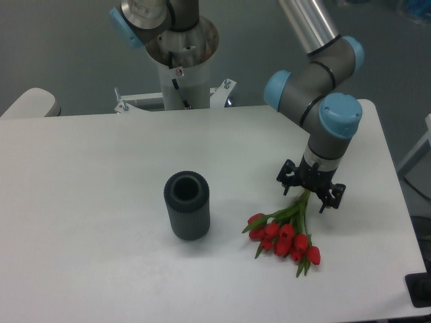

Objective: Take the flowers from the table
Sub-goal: 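Lower the gripper onto the stems and close it around them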

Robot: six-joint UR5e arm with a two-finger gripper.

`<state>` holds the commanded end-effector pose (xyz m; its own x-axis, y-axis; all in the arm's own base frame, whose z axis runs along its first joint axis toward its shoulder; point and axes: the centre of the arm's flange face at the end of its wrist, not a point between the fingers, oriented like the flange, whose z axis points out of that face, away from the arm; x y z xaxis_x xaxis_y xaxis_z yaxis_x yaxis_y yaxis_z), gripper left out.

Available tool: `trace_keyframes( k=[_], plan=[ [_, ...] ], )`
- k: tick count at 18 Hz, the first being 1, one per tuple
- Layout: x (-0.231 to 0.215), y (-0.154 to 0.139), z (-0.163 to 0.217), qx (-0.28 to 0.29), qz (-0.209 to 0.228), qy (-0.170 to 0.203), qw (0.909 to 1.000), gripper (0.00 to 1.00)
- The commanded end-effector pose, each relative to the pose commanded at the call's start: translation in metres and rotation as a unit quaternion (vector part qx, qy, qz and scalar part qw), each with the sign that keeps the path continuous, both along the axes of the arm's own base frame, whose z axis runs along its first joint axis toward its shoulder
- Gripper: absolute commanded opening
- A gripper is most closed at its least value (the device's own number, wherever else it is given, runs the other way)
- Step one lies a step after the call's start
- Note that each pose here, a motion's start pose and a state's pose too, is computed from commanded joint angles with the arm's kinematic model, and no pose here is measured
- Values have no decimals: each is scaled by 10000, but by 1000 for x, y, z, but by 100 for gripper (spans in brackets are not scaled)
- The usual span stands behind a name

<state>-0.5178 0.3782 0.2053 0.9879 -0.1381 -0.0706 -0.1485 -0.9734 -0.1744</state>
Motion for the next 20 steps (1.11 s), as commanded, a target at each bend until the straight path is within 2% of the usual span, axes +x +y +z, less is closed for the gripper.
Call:
trace_keyframes(
  k=[19,20],
  plan=[
    [16,13,-29,-57,-139,-151,9998,100],
    [15,13,-28,-51,-132,-139,9998,97]
  ],
)
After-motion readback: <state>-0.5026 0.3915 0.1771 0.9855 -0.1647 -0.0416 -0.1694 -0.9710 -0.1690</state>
